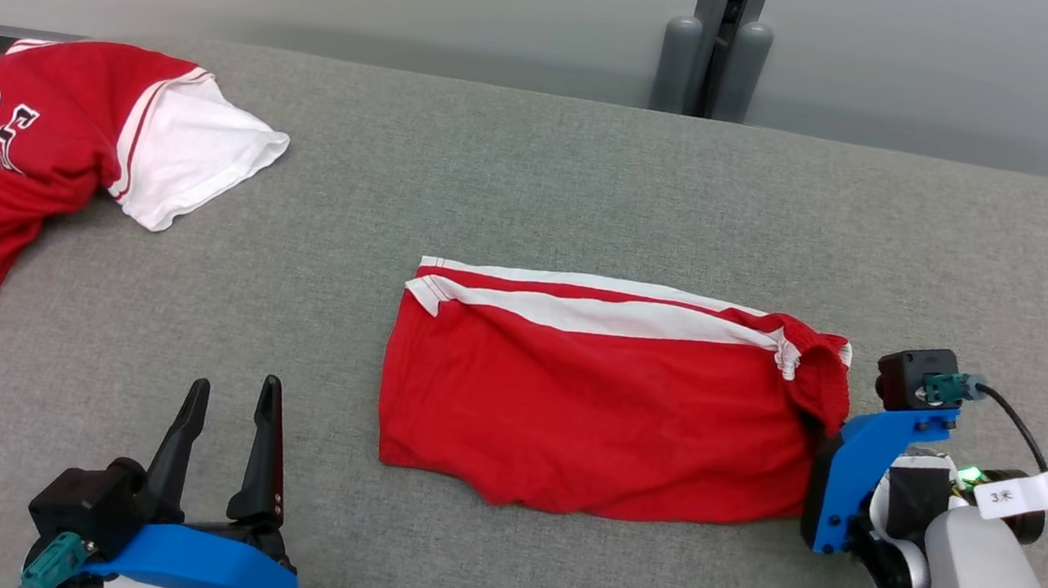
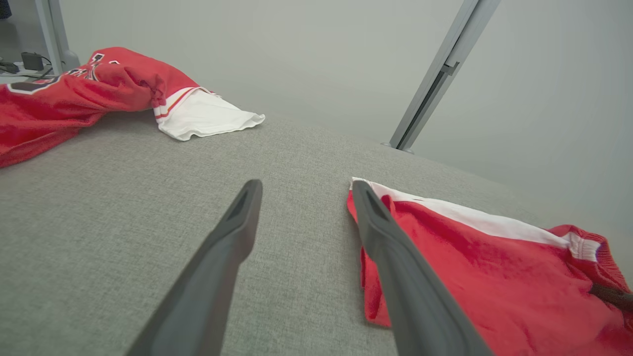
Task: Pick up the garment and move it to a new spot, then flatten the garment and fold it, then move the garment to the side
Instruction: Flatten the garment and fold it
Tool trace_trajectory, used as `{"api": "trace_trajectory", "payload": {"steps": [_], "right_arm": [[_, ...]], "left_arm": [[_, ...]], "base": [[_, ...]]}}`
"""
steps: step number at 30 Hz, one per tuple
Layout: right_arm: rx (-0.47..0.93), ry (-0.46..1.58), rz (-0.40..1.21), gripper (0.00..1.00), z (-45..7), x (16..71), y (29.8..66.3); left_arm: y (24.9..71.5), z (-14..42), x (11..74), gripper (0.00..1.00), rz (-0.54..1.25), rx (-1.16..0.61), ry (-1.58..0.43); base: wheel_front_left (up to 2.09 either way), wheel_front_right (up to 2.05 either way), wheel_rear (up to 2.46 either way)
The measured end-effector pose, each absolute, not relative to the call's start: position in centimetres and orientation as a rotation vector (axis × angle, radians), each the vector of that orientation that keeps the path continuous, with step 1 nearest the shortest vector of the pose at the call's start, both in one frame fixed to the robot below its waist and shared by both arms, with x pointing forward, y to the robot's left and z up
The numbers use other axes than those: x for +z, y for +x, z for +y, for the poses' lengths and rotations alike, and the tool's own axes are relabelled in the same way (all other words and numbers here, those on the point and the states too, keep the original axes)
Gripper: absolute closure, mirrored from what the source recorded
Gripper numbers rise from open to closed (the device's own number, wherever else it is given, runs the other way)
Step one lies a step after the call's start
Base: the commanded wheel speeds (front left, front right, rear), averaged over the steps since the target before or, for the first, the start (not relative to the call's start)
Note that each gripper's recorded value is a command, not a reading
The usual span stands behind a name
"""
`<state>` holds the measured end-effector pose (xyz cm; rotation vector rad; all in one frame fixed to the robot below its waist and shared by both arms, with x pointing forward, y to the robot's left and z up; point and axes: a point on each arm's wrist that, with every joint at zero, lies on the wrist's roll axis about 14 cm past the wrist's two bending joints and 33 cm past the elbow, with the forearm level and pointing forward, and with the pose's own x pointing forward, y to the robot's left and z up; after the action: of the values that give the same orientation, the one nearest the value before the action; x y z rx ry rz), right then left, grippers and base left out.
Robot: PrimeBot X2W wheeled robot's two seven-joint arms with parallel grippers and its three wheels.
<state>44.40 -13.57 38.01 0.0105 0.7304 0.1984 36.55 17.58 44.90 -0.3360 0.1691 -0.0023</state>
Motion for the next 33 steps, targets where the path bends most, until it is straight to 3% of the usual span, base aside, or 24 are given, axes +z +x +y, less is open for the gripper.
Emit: {"api": "trace_trajectory", "payload": {"steps": [5,11,15,33], "right_arm": [[0.133,0.091,0.709,1.0,-16.3,39.1,44.3],[-0.013,0.061,0.707,1.0,-24.2,40.1,42.6],[-0.036,0.083,0.702,1.0,-25.4,40.8,42.0],[0.438,0.267,0.564,1.0,-6.3,47.0,44.2]], "left_arm": [[36.9,16.7,45.1,0.0,0.165,-0.027,-0.342],[37.2,15.4,44.9,0.0,0.172,-0.059,-0.346],[37.3,14.6,44.6,0.0,0.183,-0.081,-0.359],[36.3,14.2,44.6,0.0,0.182,-0.09,-0.351]], "base": [[0.0,0.0,0.0],[0.0,0.0,0.0],[0.0,0.0,0.0],[0.0,0.0,0.0]]}}
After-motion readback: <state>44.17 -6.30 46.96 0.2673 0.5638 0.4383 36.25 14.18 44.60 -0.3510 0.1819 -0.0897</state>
